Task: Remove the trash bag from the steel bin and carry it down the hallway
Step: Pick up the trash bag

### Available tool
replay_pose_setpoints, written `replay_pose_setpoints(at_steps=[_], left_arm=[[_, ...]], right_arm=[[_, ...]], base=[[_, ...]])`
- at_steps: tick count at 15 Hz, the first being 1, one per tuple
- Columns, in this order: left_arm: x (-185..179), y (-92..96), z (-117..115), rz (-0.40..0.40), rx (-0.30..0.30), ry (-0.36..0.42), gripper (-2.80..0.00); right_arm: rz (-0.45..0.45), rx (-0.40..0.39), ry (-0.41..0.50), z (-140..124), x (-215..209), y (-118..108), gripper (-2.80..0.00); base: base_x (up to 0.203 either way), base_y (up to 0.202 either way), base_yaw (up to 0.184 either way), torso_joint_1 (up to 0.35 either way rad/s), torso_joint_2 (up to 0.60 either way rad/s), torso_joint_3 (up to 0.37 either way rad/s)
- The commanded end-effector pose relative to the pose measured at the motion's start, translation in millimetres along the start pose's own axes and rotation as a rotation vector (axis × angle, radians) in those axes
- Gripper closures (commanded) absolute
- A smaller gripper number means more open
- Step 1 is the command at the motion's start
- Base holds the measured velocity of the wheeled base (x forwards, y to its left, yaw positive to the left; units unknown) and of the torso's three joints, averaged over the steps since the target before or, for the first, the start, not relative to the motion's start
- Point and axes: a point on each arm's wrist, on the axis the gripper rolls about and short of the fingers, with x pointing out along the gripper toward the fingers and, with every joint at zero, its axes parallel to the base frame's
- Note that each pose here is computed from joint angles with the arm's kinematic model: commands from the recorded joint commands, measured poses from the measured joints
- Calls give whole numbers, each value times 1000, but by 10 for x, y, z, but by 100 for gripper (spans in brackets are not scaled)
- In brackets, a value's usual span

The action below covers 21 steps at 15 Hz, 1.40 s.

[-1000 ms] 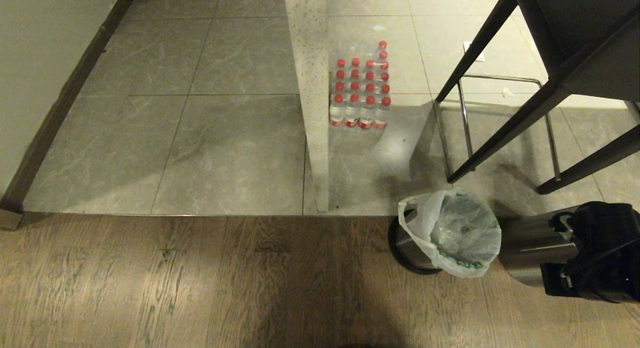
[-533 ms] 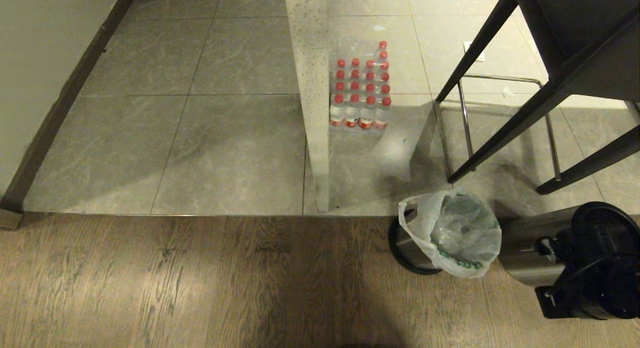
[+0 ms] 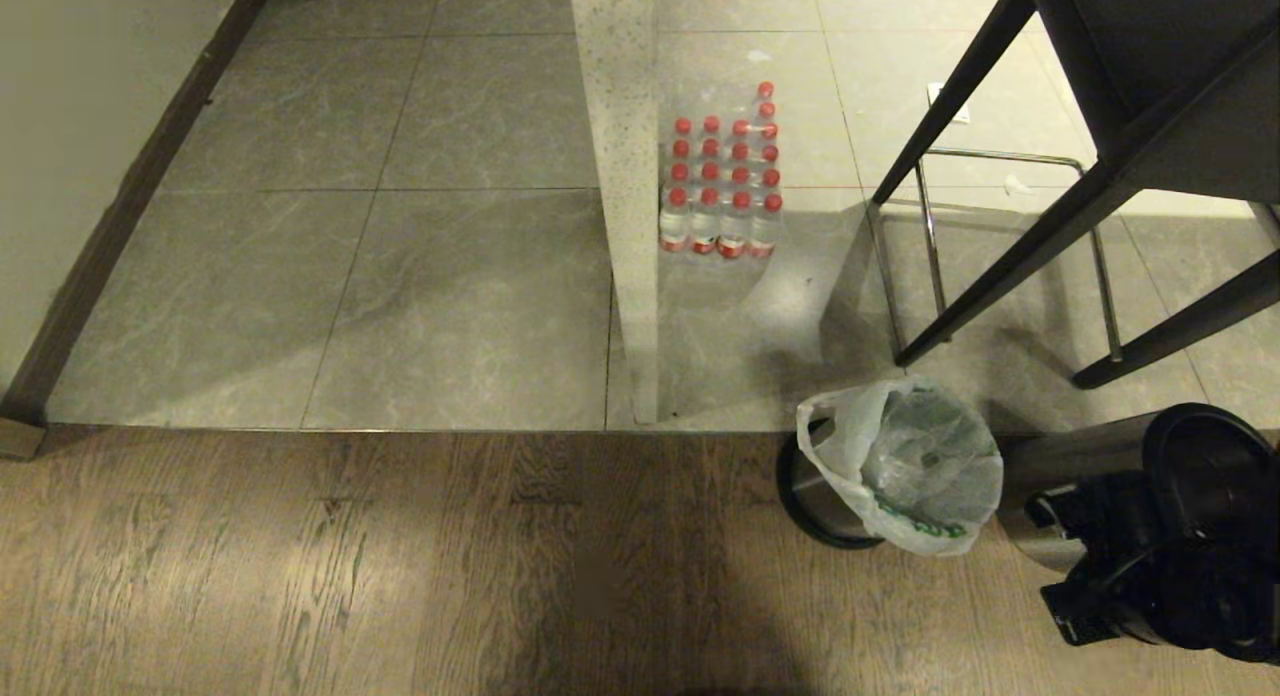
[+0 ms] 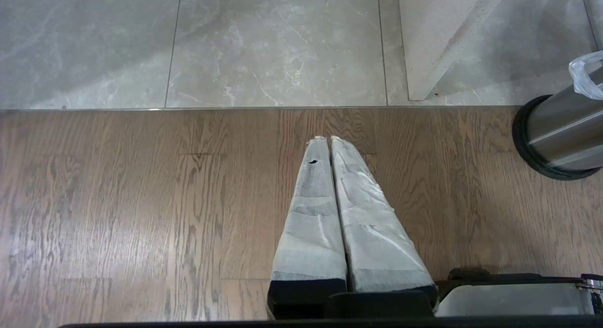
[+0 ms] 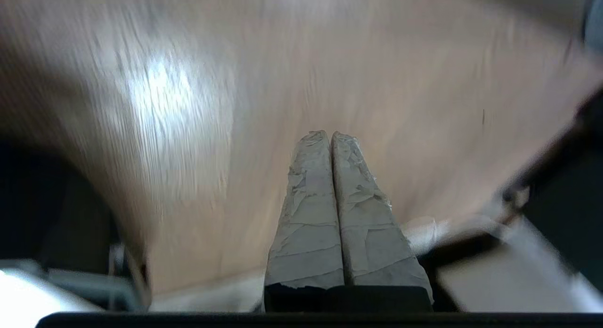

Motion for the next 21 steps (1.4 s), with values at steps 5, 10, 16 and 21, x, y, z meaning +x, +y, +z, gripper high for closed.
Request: replay_pose_setpoints(at_steps=[5, 10, 16, 21], left_arm=[[1, 0, -4, 0, -1, 1, 0], [1, 0, -2, 0, 0, 1, 0], [1, 0, 2, 0, -1, 0, 0], [1, 0, -3, 0, -1, 1, 0]], right_arm=[[13, -155, -196, 166, 204, 415, 0], [-5, -212, -228, 136, 136, 404, 0], [30, -242, -140, 19, 220, 453, -280], [31, -243, -196, 79, 385, 608, -280]], base=[[0, 0, 0, 0, 0, 0], [0, 0, 0, 0, 0, 0], [0, 0, 0, 0, 0, 0], [0, 0, 0, 0, 0, 0]])
